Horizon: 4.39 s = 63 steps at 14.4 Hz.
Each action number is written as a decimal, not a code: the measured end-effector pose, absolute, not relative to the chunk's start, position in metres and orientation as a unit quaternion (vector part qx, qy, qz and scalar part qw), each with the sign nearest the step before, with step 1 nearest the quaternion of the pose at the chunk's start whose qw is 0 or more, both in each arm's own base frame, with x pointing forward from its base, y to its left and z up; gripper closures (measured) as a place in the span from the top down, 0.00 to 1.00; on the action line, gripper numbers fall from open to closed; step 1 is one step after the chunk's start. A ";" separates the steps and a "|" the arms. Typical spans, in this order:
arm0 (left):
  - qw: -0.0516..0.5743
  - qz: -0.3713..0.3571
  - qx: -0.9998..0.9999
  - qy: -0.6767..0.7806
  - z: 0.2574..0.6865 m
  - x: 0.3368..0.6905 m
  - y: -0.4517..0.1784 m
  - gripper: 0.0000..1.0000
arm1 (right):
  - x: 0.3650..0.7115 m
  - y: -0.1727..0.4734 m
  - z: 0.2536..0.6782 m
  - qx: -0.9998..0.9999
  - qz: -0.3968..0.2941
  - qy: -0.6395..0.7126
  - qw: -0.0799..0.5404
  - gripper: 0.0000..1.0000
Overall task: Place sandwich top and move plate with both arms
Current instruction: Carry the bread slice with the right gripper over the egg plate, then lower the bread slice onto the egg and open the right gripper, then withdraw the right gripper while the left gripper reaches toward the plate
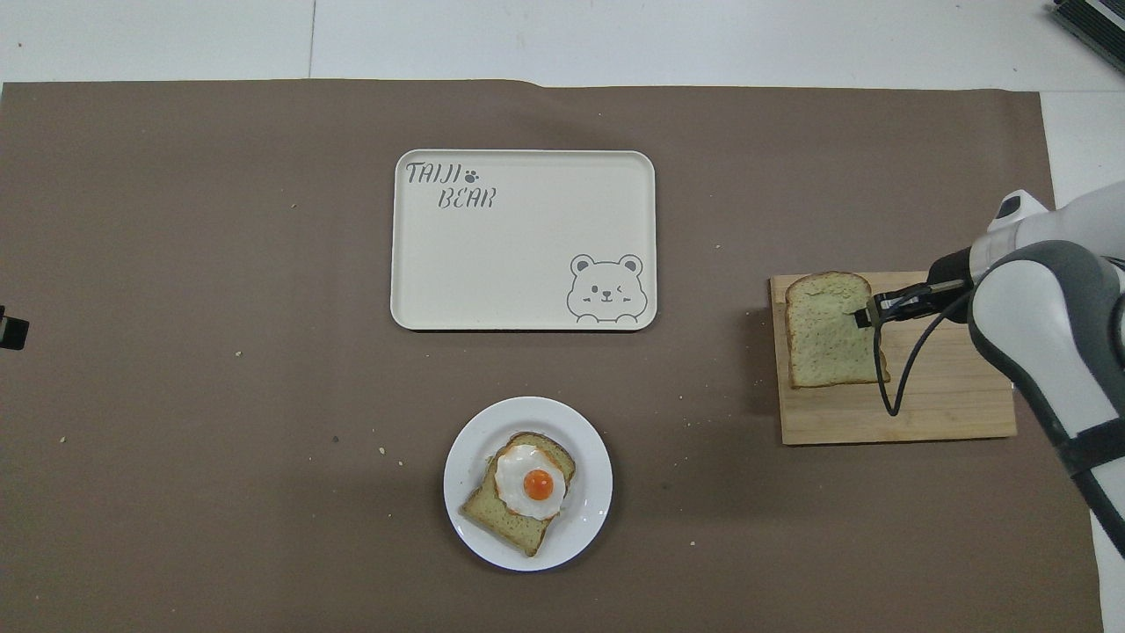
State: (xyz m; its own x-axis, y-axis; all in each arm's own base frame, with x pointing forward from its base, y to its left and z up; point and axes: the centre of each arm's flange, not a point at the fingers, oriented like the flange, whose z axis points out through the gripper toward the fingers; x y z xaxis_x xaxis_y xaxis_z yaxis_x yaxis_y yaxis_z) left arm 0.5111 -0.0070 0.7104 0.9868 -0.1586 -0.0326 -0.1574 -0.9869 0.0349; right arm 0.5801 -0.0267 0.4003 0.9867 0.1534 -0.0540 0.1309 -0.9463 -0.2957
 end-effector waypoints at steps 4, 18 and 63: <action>0.016 -0.018 0.997 -0.079 0.710 0.511 -0.007 1.00 | 0.580 0.023 0.400 -0.986 0.051 -0.072 0.144 0.10; 0.016 -0.018 0.997 -0.079 0.710 0.511 -0.007 1.00 | 0.533 0.266 0.391 -0.990 0.042 0.006 0.134 0.10; 0.295 0.015 0.955 -0.019 0.482 0.513 -0.060 0.92 | 0.587 0.111 0.506 -0.999 -0.034 0.027 0.013 1.00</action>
